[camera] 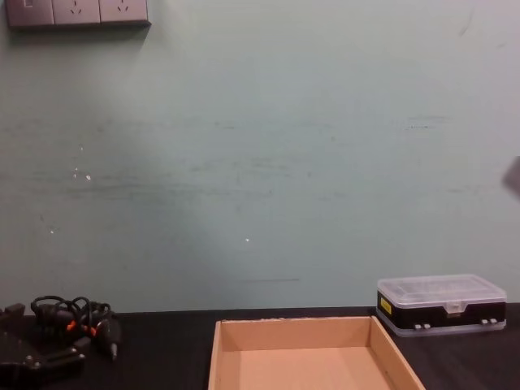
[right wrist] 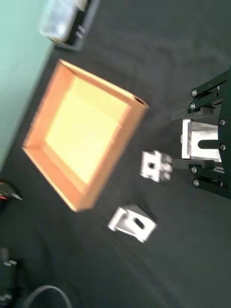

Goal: Use one hand to pick up the angle iron from the table and place it into the box.

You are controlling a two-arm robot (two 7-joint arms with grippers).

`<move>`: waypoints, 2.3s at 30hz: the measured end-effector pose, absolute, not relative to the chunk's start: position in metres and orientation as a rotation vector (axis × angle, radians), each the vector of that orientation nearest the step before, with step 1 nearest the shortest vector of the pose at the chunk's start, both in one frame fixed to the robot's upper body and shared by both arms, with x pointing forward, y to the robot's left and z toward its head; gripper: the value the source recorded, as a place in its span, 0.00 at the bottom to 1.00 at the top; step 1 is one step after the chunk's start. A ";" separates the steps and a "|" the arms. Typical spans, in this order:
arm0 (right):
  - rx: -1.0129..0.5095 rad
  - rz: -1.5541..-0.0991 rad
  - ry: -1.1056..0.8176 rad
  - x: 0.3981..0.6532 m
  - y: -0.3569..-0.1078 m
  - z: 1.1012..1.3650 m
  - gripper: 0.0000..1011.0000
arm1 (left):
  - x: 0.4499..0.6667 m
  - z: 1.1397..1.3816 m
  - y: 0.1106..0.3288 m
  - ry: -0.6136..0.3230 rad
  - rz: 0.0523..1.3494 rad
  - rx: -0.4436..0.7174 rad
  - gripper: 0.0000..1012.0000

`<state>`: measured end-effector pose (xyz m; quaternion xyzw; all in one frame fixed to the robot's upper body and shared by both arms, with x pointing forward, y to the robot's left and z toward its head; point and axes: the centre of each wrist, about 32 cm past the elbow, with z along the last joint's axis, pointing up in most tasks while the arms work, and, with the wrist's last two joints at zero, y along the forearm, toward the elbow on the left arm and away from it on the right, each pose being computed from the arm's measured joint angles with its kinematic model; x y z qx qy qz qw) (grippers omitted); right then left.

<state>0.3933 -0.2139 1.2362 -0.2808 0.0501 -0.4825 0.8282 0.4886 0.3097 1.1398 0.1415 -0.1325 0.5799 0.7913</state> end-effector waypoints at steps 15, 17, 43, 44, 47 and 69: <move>-0.420 -1.078 -0.008 0.470 -0.228 1.257 0.47 | 0.489 1.140 0.310 -0.285 1.248 0.305 0.99; -0.413 -1.073 -0.009 0.485 -0.226 1.256 0.47 | 0.489 1.140 0.310 -0.285 1.248 0.304 0.99; -0.511 -1.007 0.089 0.602 -0.193 1.221 0.47 | 0.489 1.140 0.310 -0.285 1.248 0.304 0.99; -0.510 -1.007 0.088 0.602 -0.193 1.221 0.47 | 0.489 1.140 0.310 -0.285 1.248 0.304 0.99; -0.509 -1.008 0.085 0.602 -0.194 1.222 0.47 | 0.489 1.140 0.310 -0.285 1.248 0.304 0.99; -0.506 -1.011 0.080 0.600 -0.194 1.223 0.99 | 0.489 1.140 0.310 -0.285 1.248 0.304 0.99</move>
